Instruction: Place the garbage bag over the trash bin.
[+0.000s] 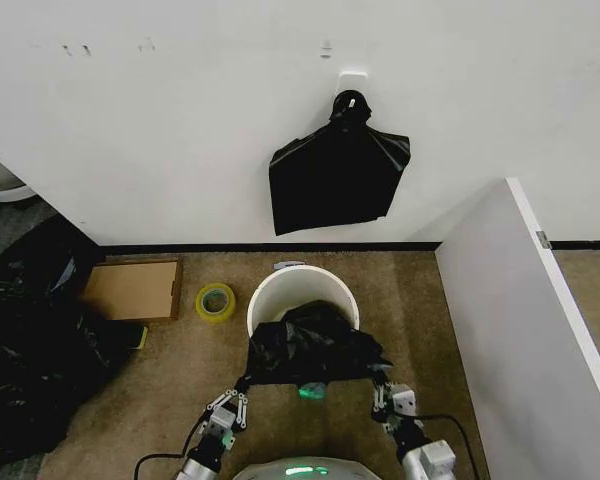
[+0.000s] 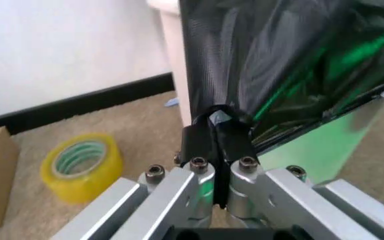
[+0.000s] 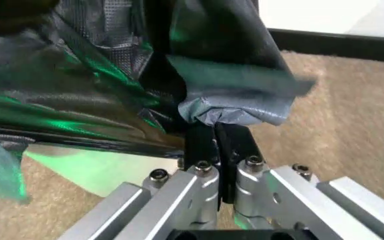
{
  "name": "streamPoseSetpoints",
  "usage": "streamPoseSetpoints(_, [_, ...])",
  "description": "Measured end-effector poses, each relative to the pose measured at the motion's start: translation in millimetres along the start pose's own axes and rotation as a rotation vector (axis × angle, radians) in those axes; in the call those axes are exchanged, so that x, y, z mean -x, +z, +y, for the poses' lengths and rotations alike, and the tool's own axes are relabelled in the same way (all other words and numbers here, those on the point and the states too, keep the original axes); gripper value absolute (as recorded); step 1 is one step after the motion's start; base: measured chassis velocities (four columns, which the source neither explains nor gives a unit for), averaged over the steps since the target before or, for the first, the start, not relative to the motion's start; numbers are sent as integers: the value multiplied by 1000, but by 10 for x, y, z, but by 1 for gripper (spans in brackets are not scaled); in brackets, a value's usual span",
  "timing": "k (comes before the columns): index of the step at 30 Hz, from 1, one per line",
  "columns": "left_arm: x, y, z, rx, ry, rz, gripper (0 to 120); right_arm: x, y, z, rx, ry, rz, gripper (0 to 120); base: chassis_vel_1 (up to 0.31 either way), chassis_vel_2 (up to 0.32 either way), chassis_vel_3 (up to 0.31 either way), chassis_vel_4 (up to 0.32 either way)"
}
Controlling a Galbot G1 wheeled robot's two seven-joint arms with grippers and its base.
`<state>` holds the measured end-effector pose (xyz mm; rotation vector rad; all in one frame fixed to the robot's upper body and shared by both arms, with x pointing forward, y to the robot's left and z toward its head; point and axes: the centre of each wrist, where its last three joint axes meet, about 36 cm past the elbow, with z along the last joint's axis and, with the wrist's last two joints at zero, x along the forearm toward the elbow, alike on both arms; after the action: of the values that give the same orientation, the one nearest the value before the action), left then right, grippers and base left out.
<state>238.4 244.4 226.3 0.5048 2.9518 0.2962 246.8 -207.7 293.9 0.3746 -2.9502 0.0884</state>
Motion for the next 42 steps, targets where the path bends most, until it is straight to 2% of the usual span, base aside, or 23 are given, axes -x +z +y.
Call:
streamPoseSetpoints(10, [57,-11,-83,-25,-38,13,0,272,356,-165,-25,-60,-53,0,0,0,0,0])
streamPoseSetpoints(16, [82,-83,-120,-62,-55,8,0,405,244,-155,7,-82,-126,0,0,0,0,0])
streamPoseSetpoints(21, [26,-128,-123,-79,-56,9,0,282,86,-194,-9,-108,-142,0,0,0,0,0])
streamPoseSetpoints(24, [-12,-160,-111,-89,-57,9,3,99,-18,-232,-36,-125,-117,13,0,0,0,0])
streamPoseSetpoints(25, [-12,-160,-111,-89,-57,9,3,99,-18,-232,-36,-125,-117,13,0,0,0,0])
streamPoseSetpoints(28, [-48,-242,-82,-88,-54,7,16,-196,-153,-221,-104,-85,-37,27,0,0,0,0])
streamPoseSetpoints(30, [-57,-288,-62,-84,-52,5,24,-363,-226,-176,-124,-48,19,34,0,0,0,0])
streamPoseSetpoints(31, [-57,-288,-62,-84,-52,5,24,-363,-226,-176,-124,-48,19,34,0,0,0,0])
streamPoseSetpoints(34, [-67,-401,6,-68,-48,-3,39,-664,-370,-130,-155,-32,91,47,0,0,0,0])
streamPoseSetpoints(37, [-88,-462,51,-49,-41,-8,51,-844,-463,-101,-174,-57,104,61,0,0,0,0])
streamPoseSetpoints(38, [-88,-462,51,-49,-41,-8,51,-844,-463,-101,-174,-57,104,61,0,0,0,0])
streamPoseSetpoints(42, [-139,-491,65,-28,-27,-6,67,-939,-478,-73,-195,-72,98,79,0,0,0,0])
